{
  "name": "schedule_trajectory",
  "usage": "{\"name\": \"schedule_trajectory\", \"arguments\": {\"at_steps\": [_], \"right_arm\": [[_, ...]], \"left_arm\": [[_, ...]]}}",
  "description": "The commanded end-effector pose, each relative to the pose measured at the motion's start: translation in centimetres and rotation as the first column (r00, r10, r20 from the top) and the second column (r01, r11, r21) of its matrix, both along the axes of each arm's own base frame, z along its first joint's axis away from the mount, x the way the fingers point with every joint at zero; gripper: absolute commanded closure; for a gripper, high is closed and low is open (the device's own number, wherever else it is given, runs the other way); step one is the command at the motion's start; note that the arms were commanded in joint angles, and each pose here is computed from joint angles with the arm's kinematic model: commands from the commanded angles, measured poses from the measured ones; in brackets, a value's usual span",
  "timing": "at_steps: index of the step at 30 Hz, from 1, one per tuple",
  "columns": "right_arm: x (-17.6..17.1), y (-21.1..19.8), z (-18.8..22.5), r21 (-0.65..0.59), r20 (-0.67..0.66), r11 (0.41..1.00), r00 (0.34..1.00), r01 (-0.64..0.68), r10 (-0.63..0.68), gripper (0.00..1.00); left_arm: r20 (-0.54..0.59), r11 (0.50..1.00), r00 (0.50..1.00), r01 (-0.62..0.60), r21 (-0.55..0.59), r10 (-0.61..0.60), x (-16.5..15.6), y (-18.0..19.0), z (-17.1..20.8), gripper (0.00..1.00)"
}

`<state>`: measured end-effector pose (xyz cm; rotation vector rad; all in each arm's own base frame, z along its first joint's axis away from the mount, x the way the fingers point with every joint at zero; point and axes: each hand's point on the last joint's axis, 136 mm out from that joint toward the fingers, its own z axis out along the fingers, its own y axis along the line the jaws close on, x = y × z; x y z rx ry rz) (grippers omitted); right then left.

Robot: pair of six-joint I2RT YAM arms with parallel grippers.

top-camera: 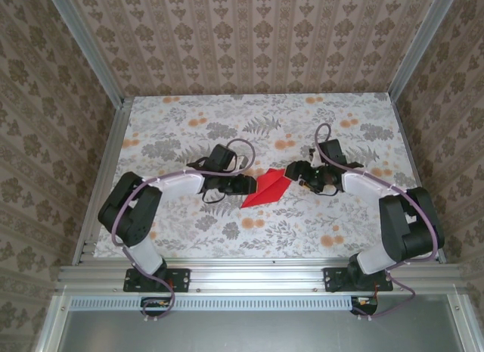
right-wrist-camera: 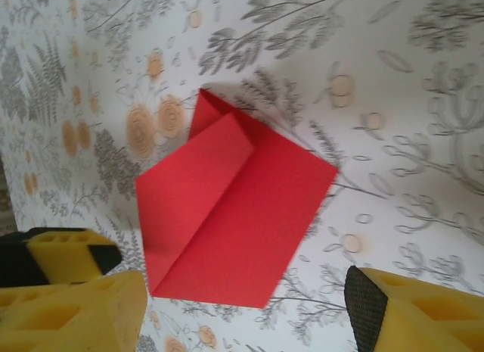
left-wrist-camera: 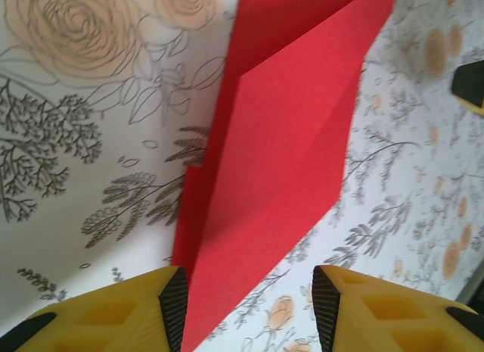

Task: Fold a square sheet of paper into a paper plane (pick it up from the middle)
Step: Fourth fold the wing at the center of the table, then turn over the paper at the center of the table.

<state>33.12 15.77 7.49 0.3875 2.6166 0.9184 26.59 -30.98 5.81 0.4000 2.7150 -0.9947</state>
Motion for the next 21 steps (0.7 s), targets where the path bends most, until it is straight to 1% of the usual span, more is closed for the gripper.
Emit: {"name": "schedule_trajectory", "arguments": {"at_steps": [1, 5, 9, 12, 17, 21], "right_arm": [[0.5, 2.1, 0.7, 0.054, 0.046, 0.998, 0.999, -0.02, 0.017, 0.28], [1.1, 4.5, -0.3, 0.099, 0.014, 0.995, 1.0, -0.018, 0.016, 0.35], [2.0, 5.9, -1.3, 0.114, -0.019, 0.993, 1.0, 0.016, -0.014, 0.4], [2.2, 6.5, -1.9, 0.11, -0.037, 0.994, 0.999, 0.024, -0.02, 0.42], [2.9, 8.3, -1.8, 0.159, -0.018, 0.987, 1.0, 0.001, 0.002, 0.48], [3.4, 9.0, -2.5, 0.172, -0.03, 0.985, 1.0, 0.009, -0.004, 0.53]], "left_arm": [[0.041, 0.999, 0.999, 0.017, 0.032, -0.018, 0.4, 0.2, 0.1, 0.51], [0.044, 0.999, 0.999, -0.014, 0.038, 0.012, 0.7, 0.5, 0.2, 0.49], [0.046, 0.997, 0.997, -0.057, 0.057, 0.055, 1.0, 1.2, 0.0, 0.46], [0.053, 0.993, 0.994, -0.099, 0.063, 0.096, 1.4, 2.0, 0.3, 0.41], [0.068, 0.984, 0.985, -0.164, 0.075, 0.159, 2.0, 3.7, 0.8, 0.33], [0.057, 0.978, 0.979, -0.2, 0.064, 0.196, 2.1, 4.6, 0.6, 0.29]]}}
